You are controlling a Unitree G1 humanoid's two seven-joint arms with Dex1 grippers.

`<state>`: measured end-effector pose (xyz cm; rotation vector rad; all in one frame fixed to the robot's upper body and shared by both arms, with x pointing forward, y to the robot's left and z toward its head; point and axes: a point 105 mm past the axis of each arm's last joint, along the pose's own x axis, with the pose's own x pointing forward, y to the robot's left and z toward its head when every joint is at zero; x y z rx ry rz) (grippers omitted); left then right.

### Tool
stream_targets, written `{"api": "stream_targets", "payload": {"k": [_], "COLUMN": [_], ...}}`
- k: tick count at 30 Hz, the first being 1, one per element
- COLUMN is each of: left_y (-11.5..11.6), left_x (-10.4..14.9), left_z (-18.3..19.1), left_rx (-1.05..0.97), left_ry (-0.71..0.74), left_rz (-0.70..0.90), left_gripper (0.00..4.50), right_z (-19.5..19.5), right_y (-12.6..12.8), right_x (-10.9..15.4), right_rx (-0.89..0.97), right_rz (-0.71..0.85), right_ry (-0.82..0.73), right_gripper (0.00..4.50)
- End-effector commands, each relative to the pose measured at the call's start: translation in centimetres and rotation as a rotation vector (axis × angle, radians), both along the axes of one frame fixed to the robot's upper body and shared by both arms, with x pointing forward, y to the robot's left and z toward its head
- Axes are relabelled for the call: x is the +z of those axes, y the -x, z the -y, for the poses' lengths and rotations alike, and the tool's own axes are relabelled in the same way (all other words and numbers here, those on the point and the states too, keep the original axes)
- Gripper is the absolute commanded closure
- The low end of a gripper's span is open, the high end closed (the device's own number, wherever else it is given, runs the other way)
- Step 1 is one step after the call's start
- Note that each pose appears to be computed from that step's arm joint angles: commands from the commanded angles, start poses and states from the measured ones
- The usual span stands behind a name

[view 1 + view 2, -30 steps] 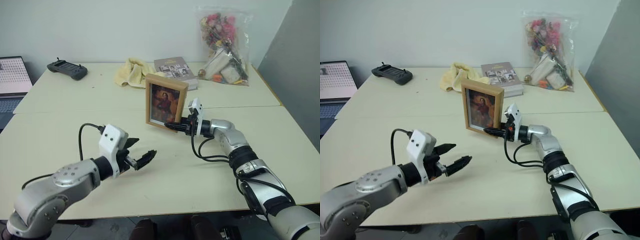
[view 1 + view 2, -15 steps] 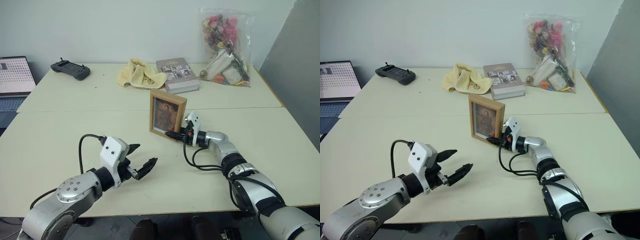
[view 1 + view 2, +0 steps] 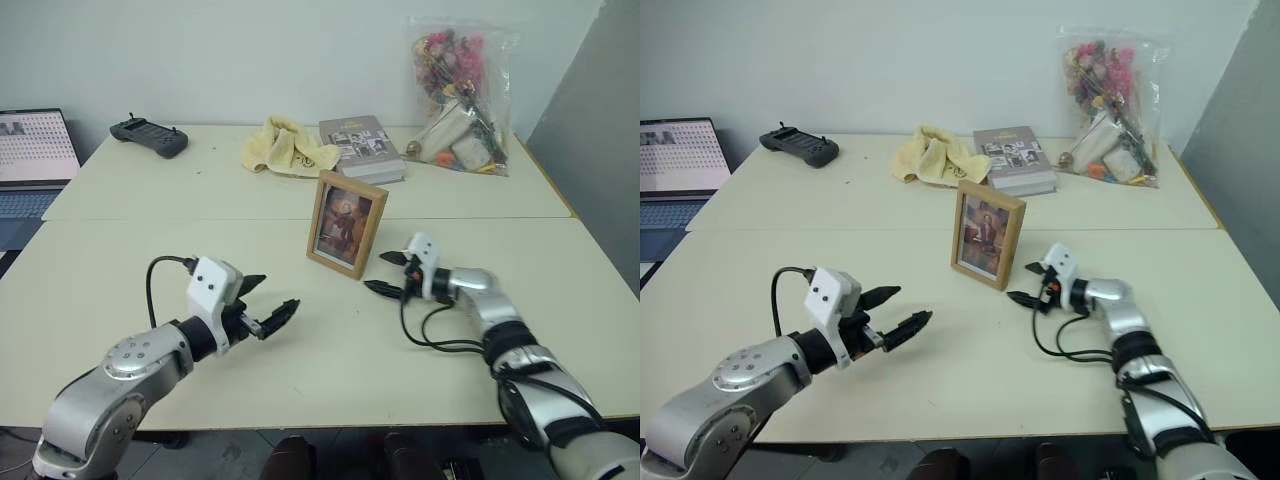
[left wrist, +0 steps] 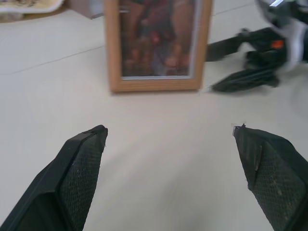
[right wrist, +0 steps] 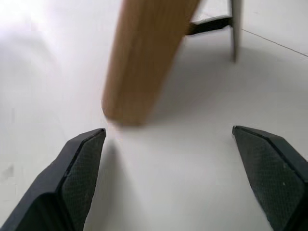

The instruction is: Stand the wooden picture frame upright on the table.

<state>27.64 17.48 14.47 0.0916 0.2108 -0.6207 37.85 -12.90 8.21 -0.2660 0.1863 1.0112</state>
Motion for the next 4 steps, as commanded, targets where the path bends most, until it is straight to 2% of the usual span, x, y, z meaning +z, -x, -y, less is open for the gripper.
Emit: {"api": "stream_targets", "payload": {"k": [1,4], "left_y": [-2.0,-2.7], "left_x": [2.9,4.0], "left_z": [-3.9,-5.0], "left_rx": [0.074,0.062], "left_ry": [-0.044,-0.054], "left_rz": [0.063,0.063], "left_gripper": [0.0,0.0], "right_z": [1.4,1.7], "right_y": [1.4,3.0], "right_x": [6.0,8.6], "right_rx": [0.041,0.057], "right_rz": [0.085,0.073], "right_ry": [-0.034,-0.064], "right_gripper": [0.03,0.03]}}
